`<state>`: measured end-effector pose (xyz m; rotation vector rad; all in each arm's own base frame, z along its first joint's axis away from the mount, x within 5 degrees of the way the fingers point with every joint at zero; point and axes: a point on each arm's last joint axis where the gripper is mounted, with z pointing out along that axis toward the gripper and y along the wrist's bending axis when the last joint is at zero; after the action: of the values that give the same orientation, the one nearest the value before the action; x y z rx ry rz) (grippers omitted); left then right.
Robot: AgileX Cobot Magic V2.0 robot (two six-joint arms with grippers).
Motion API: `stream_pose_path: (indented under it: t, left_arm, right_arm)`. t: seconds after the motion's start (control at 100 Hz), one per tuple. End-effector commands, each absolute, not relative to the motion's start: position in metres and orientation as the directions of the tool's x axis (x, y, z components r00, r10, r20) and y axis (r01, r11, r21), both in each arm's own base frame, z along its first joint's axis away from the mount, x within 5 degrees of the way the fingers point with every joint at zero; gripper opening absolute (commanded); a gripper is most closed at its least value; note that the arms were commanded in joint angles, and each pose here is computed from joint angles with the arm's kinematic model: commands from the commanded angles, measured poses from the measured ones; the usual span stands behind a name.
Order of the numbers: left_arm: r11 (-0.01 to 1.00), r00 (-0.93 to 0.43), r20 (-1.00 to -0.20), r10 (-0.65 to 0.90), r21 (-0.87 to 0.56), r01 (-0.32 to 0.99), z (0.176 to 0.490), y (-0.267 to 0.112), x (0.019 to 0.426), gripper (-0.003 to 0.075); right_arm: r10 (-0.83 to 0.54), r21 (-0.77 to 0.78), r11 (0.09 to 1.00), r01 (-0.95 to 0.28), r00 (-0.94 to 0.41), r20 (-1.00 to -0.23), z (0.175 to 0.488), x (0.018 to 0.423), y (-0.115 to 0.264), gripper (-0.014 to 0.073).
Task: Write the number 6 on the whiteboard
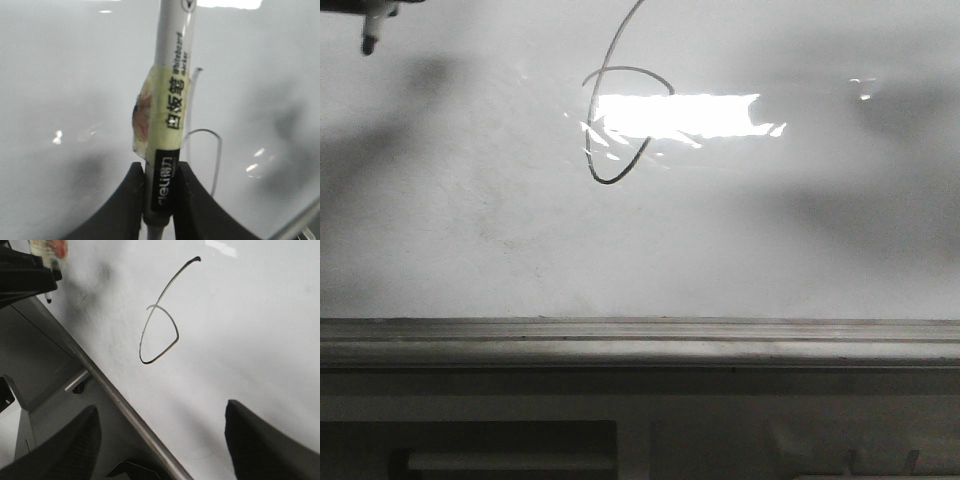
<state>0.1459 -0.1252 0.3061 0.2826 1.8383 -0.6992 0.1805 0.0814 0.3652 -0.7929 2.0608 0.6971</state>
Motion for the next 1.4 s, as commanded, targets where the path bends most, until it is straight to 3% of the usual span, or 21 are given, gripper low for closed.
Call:
stream_pose_path:
  t: [0.0, 0.22, 0.67, 0.81, 1.0, 1.09, 1.17, 1.39]
  left_arm:
    - [0.824, -0.388, -0.888, -0.247, -0.404, 0.398, 0.308, -0.117, 0.15, -0.002]
    - [0.862, -0.428, -0.879, -0.212, -0.374, 0.341, 0.293, -0.127, 0.166, -0.002]
    - [0.87, -0.444, -0.88, -0.168, -0.344, 0.354, 0.289, -0.136, 0.174, -0.0006]
    - [0.868, -0.445, -0.88, -0.166, -0.344, 0.357, 0.289, -0.136, 0.174, 0.0115]
    - [0.869, -0.44, -0.882, -0.169, -0.344, 0.355, 0.29, -0.136, 0.174, 0.0407]
    - [0.871, -0.422, -0.889, -0.179, -0.342, 0.352, 0.293, -0.133, 0.172, 0.0509]
    - [0.873, -0.392, -0.905, -0.169, -0.322, 0.367, 0.299, -0.129, 0.169, 0.0547]
    - [0.865, -0.299, -0.94, -0.166, -0.284, 0.413, 0.31, -0.107, 0.146, 0.0547]
  right_arm:
    - [-0.235, 0.213, 0.649, -0.73, -0.459, -0.857, 0.376, 0.175, 0.081, 0.047]
    - [-0.219, 0.26, 0.643, -0.72, -0.498, -0.839, 0.365, 0.174, 0.083, 0.047]
    - [-0.219, 0.267, 0.645, -0.716, -0.508, -0.833, 0.361, 0.174, 0.082, 0.047]
    - [-0.219, 0.267, 0.645, -0.716, -0.508, -0.833, 0.361, 0.174, 0.082, 0.047]
    - [-0.22, 0.266, 0.646, -0.716, -0.508, -0.833, 0.361, 0.174, 0.082, 0.047]
    - [-0.23, 0.257, 0.649, -0.716, -0.507, -0.831, 0.361, 0.174, 0.082, 0.047]
    - [-0.232, 0.255, 0.65, -0.716, -0.507, -0.83, 0.36, 0.174, 0.082, 0.047]
    - [-0.23, 0.233, 0.65, -0.724, -0.479, -0.847, 0.365, 0.165, 0.08, 0.0464]
